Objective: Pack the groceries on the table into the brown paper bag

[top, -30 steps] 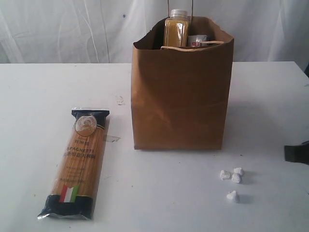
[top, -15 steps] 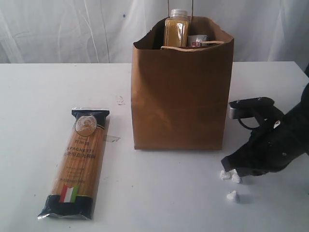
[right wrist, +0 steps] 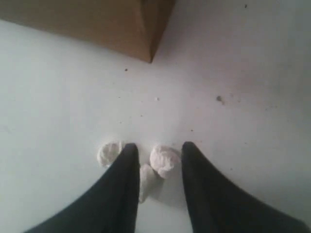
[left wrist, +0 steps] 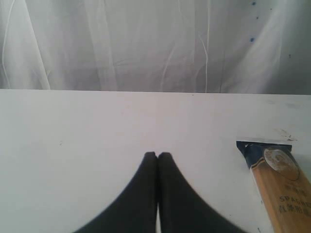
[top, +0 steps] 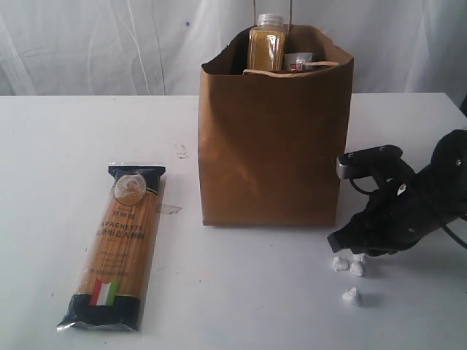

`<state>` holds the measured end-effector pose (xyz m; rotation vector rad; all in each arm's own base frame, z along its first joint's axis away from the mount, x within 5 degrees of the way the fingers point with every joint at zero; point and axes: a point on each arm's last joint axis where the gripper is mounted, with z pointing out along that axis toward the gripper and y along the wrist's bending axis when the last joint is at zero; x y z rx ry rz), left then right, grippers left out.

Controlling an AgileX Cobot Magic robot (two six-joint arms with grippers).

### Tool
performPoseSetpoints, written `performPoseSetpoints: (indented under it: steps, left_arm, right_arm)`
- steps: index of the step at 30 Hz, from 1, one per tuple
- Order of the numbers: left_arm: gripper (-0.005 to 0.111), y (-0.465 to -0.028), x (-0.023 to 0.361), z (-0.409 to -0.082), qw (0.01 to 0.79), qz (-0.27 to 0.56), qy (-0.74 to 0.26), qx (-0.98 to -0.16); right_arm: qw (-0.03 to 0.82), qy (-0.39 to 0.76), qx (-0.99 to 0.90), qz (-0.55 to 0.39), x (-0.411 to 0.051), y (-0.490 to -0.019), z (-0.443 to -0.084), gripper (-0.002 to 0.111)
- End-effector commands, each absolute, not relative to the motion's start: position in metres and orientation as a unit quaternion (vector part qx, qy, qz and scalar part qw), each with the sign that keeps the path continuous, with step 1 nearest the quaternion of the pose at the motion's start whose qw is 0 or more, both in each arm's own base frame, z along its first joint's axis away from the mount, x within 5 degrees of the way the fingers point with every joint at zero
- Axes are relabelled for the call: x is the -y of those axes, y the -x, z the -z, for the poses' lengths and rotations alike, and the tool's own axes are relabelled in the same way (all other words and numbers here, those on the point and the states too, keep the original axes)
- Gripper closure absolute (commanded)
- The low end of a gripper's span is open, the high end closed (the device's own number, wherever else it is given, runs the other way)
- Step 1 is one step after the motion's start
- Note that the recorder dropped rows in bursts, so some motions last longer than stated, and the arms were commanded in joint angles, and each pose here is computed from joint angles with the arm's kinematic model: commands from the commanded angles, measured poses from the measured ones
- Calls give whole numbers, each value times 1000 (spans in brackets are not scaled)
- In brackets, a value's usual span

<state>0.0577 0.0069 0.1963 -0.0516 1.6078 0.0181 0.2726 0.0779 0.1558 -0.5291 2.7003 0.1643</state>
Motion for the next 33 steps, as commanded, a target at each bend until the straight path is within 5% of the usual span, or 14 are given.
performPoseSetpoints:
  steps: [1, 12, 26, 33]
  left_arm:
    - [106, -58, -6, -195, 695, -8, 16, -719]
    - [106, -58, -6, -195, 695, -8, 16, -719]
    - [106, -58, -6, -195, 695, -8, 16, -719]
    - [106, -58, -6, -195, 695, -8, 16, -719]
  right_arm:
    - [180, 201, -962, -49, -78, -276, -143, 79]
    - [163, 200, -965, -49, -78, -278, -131, 89]
    - [134, 160, -973, -100, -76, -233, -217, 95]
    - [226, 158, -953, -123, -71, -206, -260, 95]
